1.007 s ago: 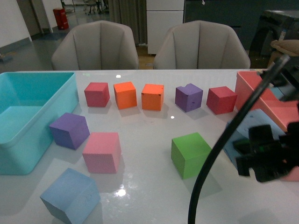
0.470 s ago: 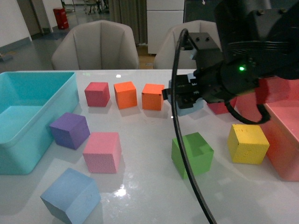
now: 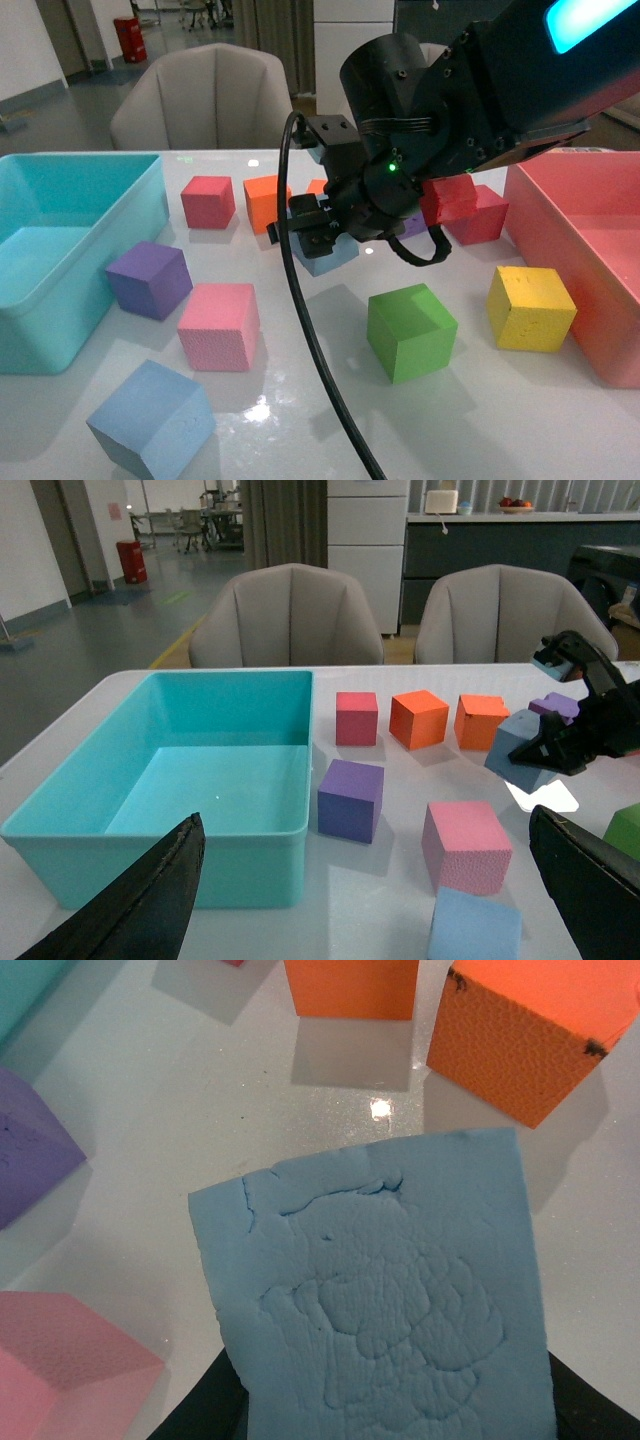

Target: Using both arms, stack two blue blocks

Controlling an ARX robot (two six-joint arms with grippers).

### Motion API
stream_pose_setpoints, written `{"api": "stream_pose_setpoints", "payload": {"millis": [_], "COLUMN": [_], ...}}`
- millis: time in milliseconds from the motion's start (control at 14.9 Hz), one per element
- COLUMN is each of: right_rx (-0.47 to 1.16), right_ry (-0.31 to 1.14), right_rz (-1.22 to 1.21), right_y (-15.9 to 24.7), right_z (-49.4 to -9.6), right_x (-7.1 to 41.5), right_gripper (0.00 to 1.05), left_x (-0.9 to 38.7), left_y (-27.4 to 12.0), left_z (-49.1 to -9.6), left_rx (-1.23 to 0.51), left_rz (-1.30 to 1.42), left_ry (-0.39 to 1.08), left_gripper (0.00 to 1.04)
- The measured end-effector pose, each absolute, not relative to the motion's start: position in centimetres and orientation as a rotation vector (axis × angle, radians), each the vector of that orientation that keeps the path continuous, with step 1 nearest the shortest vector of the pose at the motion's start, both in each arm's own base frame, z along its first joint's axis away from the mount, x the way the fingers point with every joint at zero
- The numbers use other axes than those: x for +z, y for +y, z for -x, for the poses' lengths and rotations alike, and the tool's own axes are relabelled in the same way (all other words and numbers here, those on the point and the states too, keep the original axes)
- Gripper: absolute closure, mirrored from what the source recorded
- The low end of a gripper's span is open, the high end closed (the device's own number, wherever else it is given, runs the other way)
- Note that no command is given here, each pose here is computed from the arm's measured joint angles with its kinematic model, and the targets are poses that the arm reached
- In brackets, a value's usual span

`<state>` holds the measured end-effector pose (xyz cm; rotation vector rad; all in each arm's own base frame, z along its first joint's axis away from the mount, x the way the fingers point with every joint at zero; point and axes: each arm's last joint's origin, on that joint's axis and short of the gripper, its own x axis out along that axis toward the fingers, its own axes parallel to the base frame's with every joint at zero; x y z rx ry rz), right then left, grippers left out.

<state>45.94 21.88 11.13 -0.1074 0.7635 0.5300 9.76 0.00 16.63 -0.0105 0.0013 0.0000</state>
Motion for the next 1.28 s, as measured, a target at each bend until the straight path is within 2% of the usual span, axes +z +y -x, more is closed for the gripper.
{"api": "stream_pose_setpoints", "payload": {"millis": [470,739,806,873,1007,1276], "right_rx": [0.533,0.534,0.534,0.535,0.537,0.539], "right_ry": [0.869,0.848,0.843,0.840,0.828,0.691], "right_rz": [0.138,0.134,0.132,0.131,0.125,0.070], "right_y": [22.5,22.6,22.6,22.6,22.3,21.5], "right_z": [-46.4,-46.6,-46.6,-46.5,-45.9,-44.5], "right_x": [8.5,8.7,8.7,8.7,9.3,14.1], "right_gripper": [0.59,0.13,0.04,0.07,0.06,0.06], "left_x": [16.6,16.6,16.6,16.6,16.6,16.6], "left_y": [0.0,0.0,0.0,0.0,0.0,0.0], "left_z": [-9.8,-9.8,-9.8,-9.8,-9.8,-9.8], "left_rx": [0.000,0.000,0.000,0.000,0.000,0.000], "left_rz": [0.010,0.010,0.010,0.010,0.010,0.010], "left_ry": [0.002,0.001,0.001,0.001,0.001,0.001], "left_gripper": [0.07,0.07,0.07,0.07,0.07,0.07]}}
